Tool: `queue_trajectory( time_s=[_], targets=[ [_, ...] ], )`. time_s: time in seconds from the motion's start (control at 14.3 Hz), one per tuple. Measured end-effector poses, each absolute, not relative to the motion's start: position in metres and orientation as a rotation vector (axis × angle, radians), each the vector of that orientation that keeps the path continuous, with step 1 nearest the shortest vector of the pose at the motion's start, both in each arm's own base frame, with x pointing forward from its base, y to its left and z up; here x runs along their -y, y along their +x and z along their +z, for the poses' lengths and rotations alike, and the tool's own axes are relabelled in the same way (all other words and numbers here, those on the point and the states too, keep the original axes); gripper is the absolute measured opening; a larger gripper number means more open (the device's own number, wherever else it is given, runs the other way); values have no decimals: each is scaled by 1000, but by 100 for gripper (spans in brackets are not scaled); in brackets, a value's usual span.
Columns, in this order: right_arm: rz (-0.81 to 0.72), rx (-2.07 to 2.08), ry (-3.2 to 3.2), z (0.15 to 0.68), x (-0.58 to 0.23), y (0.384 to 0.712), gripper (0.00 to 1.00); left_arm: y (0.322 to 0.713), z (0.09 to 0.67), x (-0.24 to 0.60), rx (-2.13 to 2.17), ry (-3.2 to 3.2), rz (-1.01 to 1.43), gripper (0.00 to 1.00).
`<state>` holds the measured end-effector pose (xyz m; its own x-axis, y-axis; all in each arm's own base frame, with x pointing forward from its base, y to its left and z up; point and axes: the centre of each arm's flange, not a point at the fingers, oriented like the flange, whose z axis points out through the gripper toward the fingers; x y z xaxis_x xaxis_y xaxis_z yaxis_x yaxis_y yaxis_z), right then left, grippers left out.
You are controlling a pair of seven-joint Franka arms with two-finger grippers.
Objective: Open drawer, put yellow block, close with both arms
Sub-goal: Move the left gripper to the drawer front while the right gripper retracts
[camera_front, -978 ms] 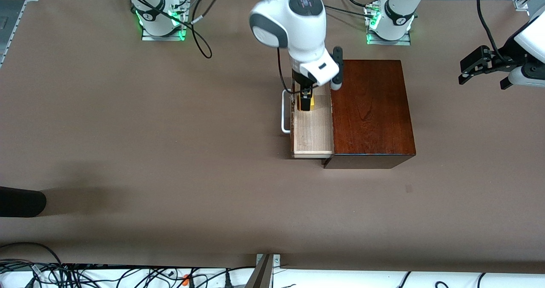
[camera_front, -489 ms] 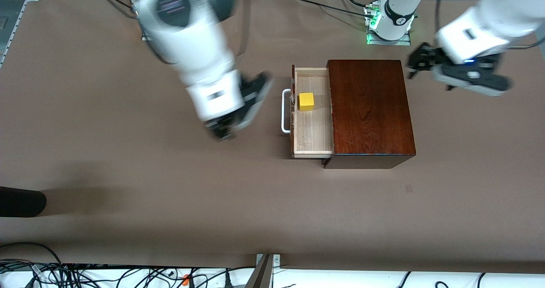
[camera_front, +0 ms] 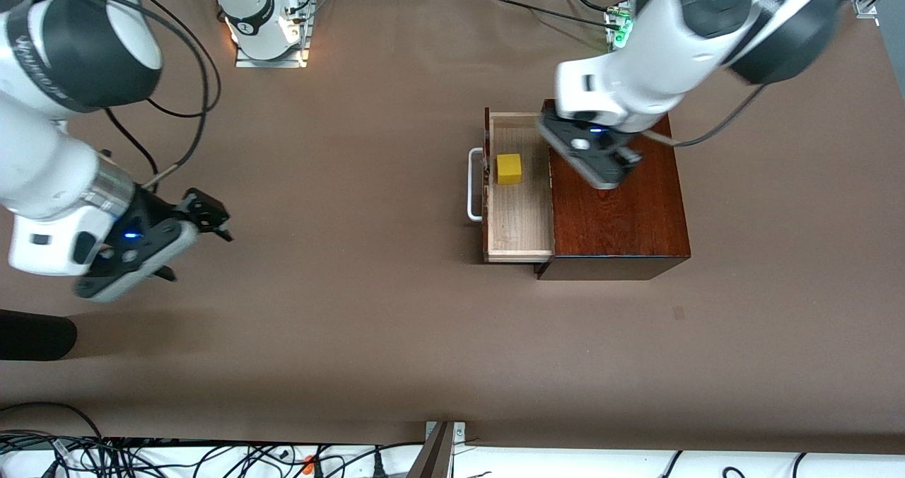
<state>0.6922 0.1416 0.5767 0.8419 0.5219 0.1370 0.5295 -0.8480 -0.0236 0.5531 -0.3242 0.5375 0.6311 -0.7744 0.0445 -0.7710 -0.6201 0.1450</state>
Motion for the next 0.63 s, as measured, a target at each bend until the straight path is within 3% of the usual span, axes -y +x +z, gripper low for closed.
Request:
queue_trajectory(
  time_s=[0.21, 0.63],
  targets=[
    [-112, 521, -3074, 583, -134, 656, 100, 542, 493, 380, 1757, 2479, -28, 100],
    [-30, 151, -3112, 590, -32, 587, 100, 469, 422, 515, 2381, 2108, -26, 100]
  ],
)
